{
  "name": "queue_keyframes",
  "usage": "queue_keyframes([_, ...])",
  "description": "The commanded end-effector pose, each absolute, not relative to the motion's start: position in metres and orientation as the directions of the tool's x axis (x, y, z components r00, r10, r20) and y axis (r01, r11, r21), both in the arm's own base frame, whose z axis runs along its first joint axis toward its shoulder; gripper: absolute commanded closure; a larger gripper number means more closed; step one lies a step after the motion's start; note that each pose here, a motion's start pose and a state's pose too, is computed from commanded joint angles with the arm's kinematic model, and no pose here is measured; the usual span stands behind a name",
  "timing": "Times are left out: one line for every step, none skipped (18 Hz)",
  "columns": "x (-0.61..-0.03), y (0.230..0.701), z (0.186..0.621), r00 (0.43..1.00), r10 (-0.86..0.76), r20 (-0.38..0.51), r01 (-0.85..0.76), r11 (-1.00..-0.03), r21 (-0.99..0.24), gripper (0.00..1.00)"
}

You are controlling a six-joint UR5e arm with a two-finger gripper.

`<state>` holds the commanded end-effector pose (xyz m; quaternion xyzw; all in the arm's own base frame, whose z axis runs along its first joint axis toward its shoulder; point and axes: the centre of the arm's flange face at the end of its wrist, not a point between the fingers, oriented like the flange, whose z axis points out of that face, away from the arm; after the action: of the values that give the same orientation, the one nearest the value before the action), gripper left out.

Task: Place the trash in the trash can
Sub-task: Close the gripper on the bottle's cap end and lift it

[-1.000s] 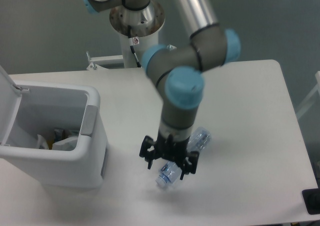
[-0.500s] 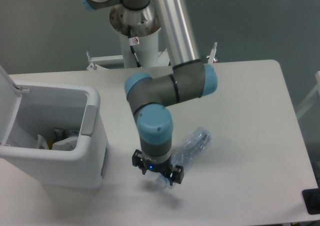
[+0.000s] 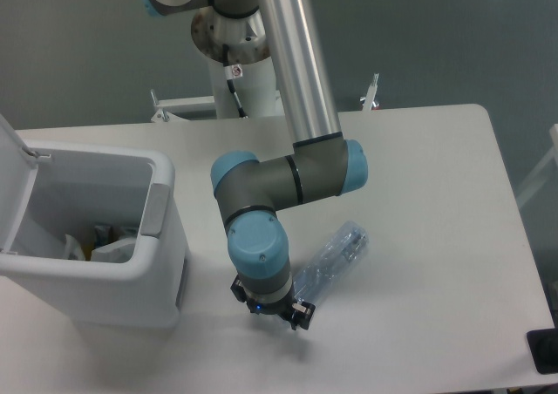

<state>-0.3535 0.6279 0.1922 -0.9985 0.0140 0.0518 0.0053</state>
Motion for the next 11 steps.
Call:
queue_keyframes([-0.354, 0.628, 0.192, 0.994, -0.026, -0.104, -0.027, -1.000, -0.009, 0.83])
queue_keyframes([-0.354, 0.628, 0.193, 0.994, -0.021, -0.106, -0.022, -1.000, -0.010, 0.91])
queue_keyframes([-0.354, 0.628, 0.193, 0.994, -0.021, -0.107, -0.022, -1.000, -0.011, 0.91])
queue_keyframes([-0.354, 0.628, 0.194, 0.994, -0.021, -0.107, -0.022, -1.000, -0.011, 0.93])
queue_keyframes([-0.354, 0.628, 0.195, 0.994, -0.021, -0.108, -0.022, -1.000, -0.012, 0.97])
queue_keyframes([-0.354, 0.628, 0.196, 0.994, -0.021, -0.110, -0.022, -1.000, -0.015, 0.99])
queue_keyframes([-0.355, 0.629, 0.201, 0.993, -0.020, -0.115, -0.022, -1.000, -0.022, 1.00])
queue_keyframes([-0.358, 0.634, 0.211, 0.992, -0.015, -0.127, -0.020, -0.999, -0.038, 1.00])
queue_keyframes([-0.361, 0.637, 0.218, 0.991, -0.012, -0.137, -0.019, -0.999, -0.050, 1.00])
queue_keyframes([-0.363, 0.639, 0.222, 0.990, -0.009, -0.142, -0.018, -0.998, -0.056, 1.00])
queue_keyframes([-0.362, 0.639, 0.223, 0.990, -0.009, -0.140, -0.018, -0.998, -0.059, 1.00])
